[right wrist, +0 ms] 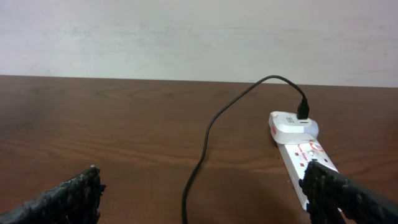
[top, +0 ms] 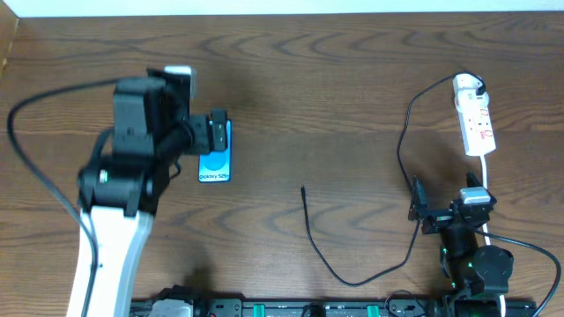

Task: Plug charger to phone and switch on socket
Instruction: 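Move the left gripper forward over the Galaxy phone and lower it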

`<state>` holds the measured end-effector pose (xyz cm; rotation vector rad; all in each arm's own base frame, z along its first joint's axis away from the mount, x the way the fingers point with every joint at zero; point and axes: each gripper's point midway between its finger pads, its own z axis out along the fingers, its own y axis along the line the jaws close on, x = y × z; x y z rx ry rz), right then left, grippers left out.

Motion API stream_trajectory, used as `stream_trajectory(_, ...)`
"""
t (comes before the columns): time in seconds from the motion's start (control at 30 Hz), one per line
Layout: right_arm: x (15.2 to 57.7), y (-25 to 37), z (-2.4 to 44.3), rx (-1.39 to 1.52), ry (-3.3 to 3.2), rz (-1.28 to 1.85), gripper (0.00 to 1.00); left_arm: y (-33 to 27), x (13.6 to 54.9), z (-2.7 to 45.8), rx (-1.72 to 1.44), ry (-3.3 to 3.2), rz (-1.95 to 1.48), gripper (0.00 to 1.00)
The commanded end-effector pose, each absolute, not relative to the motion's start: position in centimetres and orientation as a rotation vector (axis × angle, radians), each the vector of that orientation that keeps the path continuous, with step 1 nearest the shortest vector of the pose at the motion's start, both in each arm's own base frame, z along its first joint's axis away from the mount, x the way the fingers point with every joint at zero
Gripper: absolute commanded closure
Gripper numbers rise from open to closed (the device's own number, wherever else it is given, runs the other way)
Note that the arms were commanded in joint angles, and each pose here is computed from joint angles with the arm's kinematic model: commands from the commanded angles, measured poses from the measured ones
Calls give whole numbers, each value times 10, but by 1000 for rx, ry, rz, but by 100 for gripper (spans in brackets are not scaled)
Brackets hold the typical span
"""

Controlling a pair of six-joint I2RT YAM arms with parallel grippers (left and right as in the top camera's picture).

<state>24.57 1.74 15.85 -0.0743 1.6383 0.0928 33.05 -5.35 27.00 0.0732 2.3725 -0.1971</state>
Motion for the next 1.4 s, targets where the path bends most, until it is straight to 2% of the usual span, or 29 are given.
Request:
stream_trajectory(0.0, 245, 19, 158, -76, 1638, 99, 1, -55, 347, 270, 38, 2450, -208, 2)
stream_trajectory(0.17, 245, 19, 158, -76, 1638, 99, 1, -55, 355, 238, 29, 2643, -192, 2)
stream_trajectory(0.4, 245, 19, 158, -76, 1638, 99, 1, -56, 363, 166, 16, 2891, -166, 2)
stream_trajectory(0.57, 245, 19, 158, -76, 1638, 99, 1, -44, 368, 132, 2, 2980, -46, 2)
stream_trajectory(0.87, 245, 19, 158, -76, 1638, 99, 1, -50, 374, 105, 4, 3035, -81, 2)
stream_trajectory(0.9, 245, 19, 158, -76, 1638, 99, 1, -50, 373, 103, 5, 3039, -81, 7)
stream_trajectory(0.93, 245, 19, 158, -76, 1638, 99, 1, -50, 373, 103, 4, 3037, -81, 35)
stream_trajectory(0.97, 245, 19, 158, -76, 1638, 99, 1, -50, 375, 103, 4, 3032, -82, 56)
stream_trajectory(1.0, 245, 19, 158, -76, 1638, 99, 1, -50, 375, 103, 4, 3030, -82, 59)
stream_trajectory(1.03, 245, 19, 158, -76, 1638, 99, 1, -50, 378, 103, 4, 3020, -84, 48)
stream_trajectory(1.07, 245, 19, 158, -76, 1638, 99, 1, -51, 379, 103, 4, 3015, -84, 30)
stream_trajectory(1.1, 245, 19, 158, -76, 1638, 99, 1, -51, 380, 103, 4, 3010, -85, 0)
stream_trajectory(1.37, 245, 19, 158, -76, 1638, 99, 1, -50, 381, 96, 4, 3006, -81, 2)
